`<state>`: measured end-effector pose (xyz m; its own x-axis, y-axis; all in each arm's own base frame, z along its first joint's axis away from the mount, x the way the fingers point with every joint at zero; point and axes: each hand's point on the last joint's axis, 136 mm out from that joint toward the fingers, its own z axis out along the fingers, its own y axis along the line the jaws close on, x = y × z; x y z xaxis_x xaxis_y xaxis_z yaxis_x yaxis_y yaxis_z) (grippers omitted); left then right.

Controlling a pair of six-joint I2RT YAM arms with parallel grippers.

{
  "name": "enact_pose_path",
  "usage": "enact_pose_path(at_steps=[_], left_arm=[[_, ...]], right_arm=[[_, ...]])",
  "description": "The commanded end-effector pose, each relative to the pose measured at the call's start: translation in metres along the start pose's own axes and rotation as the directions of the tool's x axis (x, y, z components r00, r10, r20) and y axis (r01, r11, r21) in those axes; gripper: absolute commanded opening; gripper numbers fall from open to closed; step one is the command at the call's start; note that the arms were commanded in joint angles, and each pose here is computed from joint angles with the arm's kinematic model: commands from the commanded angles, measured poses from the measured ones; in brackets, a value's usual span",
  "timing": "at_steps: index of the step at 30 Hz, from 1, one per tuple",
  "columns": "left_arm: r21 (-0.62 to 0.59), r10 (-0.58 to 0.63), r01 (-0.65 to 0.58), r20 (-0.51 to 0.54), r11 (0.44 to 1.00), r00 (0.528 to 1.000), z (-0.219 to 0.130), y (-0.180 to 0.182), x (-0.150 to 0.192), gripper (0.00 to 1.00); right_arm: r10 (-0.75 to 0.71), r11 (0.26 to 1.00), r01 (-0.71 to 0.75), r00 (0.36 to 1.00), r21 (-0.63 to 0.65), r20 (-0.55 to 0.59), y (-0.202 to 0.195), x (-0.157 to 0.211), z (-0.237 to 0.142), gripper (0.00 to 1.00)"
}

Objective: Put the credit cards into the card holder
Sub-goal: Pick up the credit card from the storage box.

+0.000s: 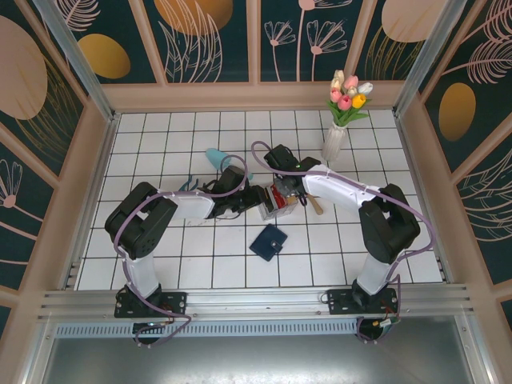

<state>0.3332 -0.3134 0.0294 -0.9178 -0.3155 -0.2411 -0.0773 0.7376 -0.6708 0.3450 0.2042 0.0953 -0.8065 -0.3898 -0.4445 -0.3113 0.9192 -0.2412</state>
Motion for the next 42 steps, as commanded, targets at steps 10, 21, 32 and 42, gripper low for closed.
enact_pose_path(at_steps=[10,21,32,42], left_arm=[[-0.102,-0.010,0.004,-0.058,0.995,0.998,0.007,0.034,0.018,0.54],[-0.100,-0.010,0.004,-0.055,0.995,0.998,0.006,0.033,0.018,0.54],[-0.034,0.029,-0.029,-0.026,0.999,0.999,-0.010,0.008,0.008,0.62],[0.149,0.047,-0.070,0.153,0.986,0.987,-0.072,-0.053,-0.023,0.74]], right_arm=[[-0.002,0.999,0.000,1.000,0.049,0.029,-0.012,-0.008,-0.022,0.23],[0.009,0.999,-0.010,0.999,0.035,0.047,-0.011,-0.011,-0.033,0.14],[0.136,0.973,-0.109,0.983,-0.203,0.122,0.009,-0.027,-0.077,0.06],[0.419,0.724,-0.207,0.890,-0.658,0.180,0.009,-0.041,-0.147,0.03]])
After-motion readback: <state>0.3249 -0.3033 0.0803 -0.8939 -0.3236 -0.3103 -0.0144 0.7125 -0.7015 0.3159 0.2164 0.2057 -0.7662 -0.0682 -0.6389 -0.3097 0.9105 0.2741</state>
